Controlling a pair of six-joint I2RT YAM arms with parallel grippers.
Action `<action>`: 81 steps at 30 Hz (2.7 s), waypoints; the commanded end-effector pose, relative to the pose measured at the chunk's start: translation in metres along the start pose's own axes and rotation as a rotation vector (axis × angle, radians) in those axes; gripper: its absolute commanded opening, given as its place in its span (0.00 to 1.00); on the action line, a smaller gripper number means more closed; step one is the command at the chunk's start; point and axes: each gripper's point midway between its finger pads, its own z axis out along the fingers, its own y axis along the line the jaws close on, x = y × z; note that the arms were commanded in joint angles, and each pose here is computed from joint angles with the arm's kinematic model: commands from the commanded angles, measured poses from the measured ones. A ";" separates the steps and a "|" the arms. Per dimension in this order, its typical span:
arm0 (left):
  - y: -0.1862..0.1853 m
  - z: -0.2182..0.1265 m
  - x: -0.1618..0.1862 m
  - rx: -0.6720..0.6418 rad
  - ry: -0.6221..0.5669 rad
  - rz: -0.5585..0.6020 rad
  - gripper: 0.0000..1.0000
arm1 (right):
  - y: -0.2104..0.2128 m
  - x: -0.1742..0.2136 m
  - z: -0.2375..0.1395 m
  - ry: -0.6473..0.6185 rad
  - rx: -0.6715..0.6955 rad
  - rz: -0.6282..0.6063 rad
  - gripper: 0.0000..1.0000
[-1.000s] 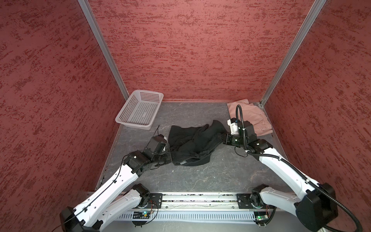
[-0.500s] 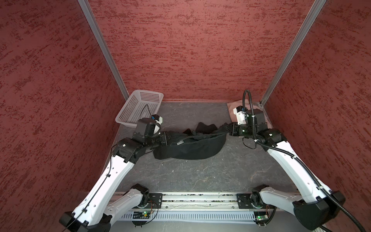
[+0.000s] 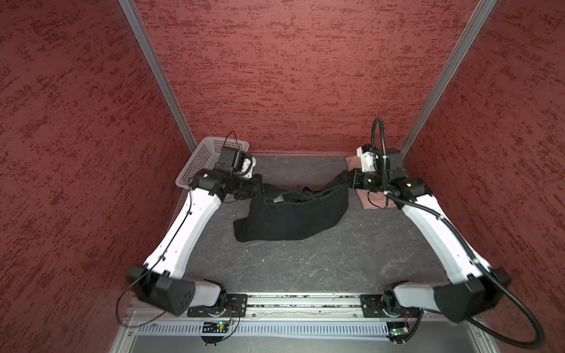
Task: Fold and stack the shorts
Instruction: 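Lift the stretched sweatpants with both grippers and carry them away from the robot, then lay the sweatpants flat on the table, drawing both grippers back toward the robot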
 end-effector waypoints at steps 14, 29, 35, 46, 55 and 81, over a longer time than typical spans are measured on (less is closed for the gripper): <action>-0.045 -0.072 -0.195 0.190 -0.507 0.273 0.00 | 0.040 -0.204 -0.045 -0.569 -0.250 -0.254 0.00; 0.042 0.017 0.010 0.139 -0.236 0.007 0.00 | -0.030 0.037 -0.054 -0.395 -0.227 -0.043 0.00; 0.085 0.046 0.098 0.037 -0.097 -0.107 0.28 | -0.050 0.095 -0.068 -0.337 -0.155 0.094 0.59; 0.068 -0.007 0.133 0.025 -0.031 -0.120 0.99 | -0.027 0.085 -0.089 -0.254 -0.170 0.054 0.69; 0.058 0.051 0.143 0.043 -0.014 -0.156 0.99 | -0.036 0.169 -0.022 0.160 -0.042 0.045 0.69; 0.053 0.142 0.250 -0.074 0.305 -0.067 0.99 | -0.061 0.364 0.028 0.688 0.234 0.116 0.17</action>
